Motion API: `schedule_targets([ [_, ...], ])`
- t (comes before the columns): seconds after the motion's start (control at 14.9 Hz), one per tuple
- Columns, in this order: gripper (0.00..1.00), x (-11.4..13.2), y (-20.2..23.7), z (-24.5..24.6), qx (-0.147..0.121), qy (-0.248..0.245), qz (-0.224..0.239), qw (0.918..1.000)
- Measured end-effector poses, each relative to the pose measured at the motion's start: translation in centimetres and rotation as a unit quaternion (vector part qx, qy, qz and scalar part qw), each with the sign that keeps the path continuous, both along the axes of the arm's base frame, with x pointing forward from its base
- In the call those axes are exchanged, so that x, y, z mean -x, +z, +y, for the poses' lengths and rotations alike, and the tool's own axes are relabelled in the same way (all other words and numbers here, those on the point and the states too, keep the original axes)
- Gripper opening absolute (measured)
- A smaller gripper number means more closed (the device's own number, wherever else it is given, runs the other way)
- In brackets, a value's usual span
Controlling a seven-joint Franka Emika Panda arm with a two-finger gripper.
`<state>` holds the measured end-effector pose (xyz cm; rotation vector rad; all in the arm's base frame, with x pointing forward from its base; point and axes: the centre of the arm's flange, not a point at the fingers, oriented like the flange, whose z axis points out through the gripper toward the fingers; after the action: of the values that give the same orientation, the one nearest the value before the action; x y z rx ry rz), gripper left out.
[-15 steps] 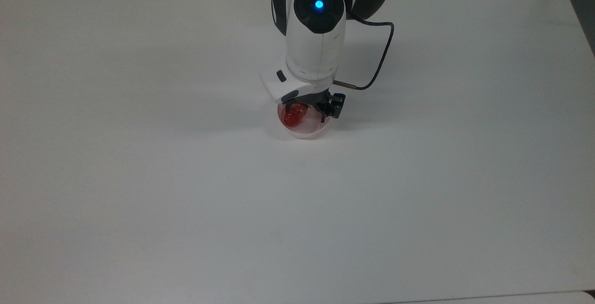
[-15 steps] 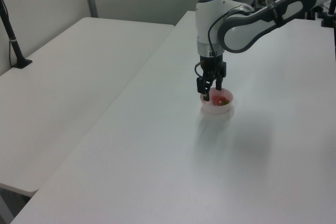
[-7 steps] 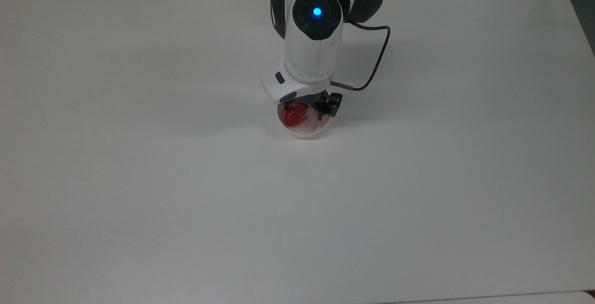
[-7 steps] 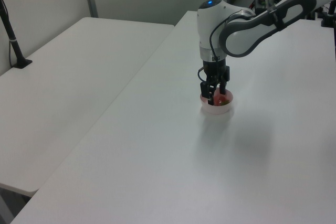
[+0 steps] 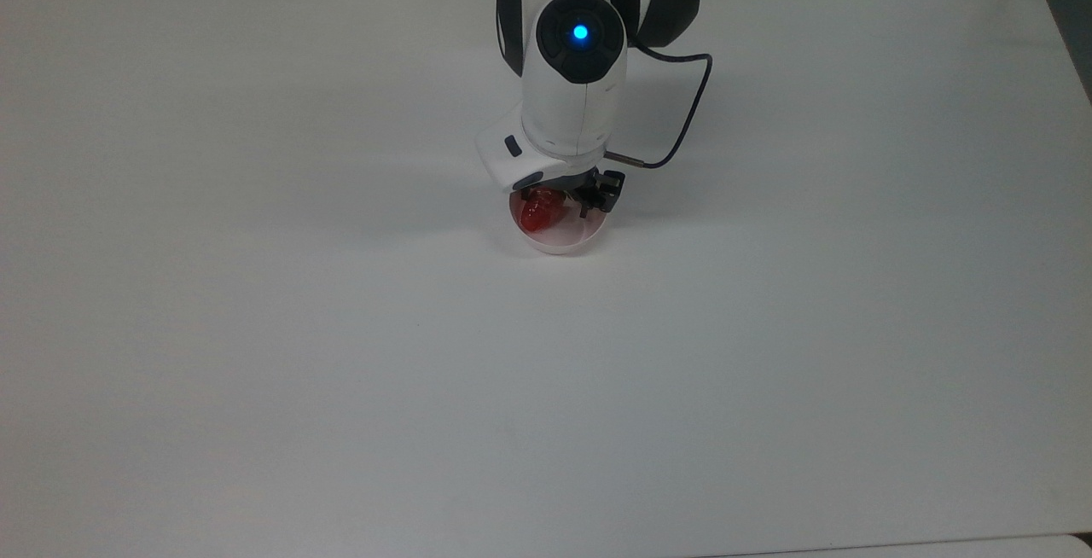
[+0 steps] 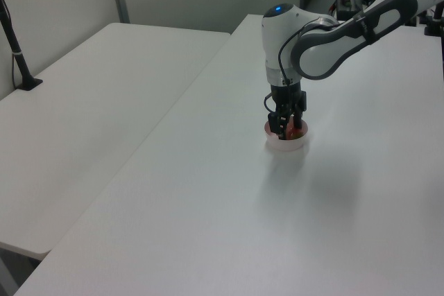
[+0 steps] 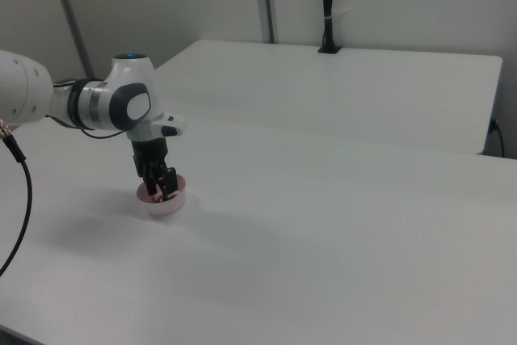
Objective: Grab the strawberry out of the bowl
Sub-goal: 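Close the gripper on the red strawberry inside the bowl, then lift the strawberry out of the bowl and carry it sideways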
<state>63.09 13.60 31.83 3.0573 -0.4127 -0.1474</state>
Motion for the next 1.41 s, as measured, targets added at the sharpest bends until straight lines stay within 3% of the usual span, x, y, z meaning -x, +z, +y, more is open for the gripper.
schedule_targets([
  [0.2,0.72,0.0,-0.3,0.1,0.000,0.002,-0.001,1.0000],
  [0.27,0.64,0.0,-0.3,0.1,0.000,0.004,-0.001,1.0000],
  [0.4,0.60,-0.1,-0.3,0.1,0.000,0.007,-0.001,1.0000],
  [0.54,0.49,-0.1,-0.2,0.1,-0.001,0.007,-0.003,1.0000],
  [1.14,0.48,-0.5,2.6,0.2,-0.007,0.010,-0.024,0.9996],
  [1.41,0.49,-0.7,9.7,-1.7,-0.013,0.026,-0.028,0.9992],
])
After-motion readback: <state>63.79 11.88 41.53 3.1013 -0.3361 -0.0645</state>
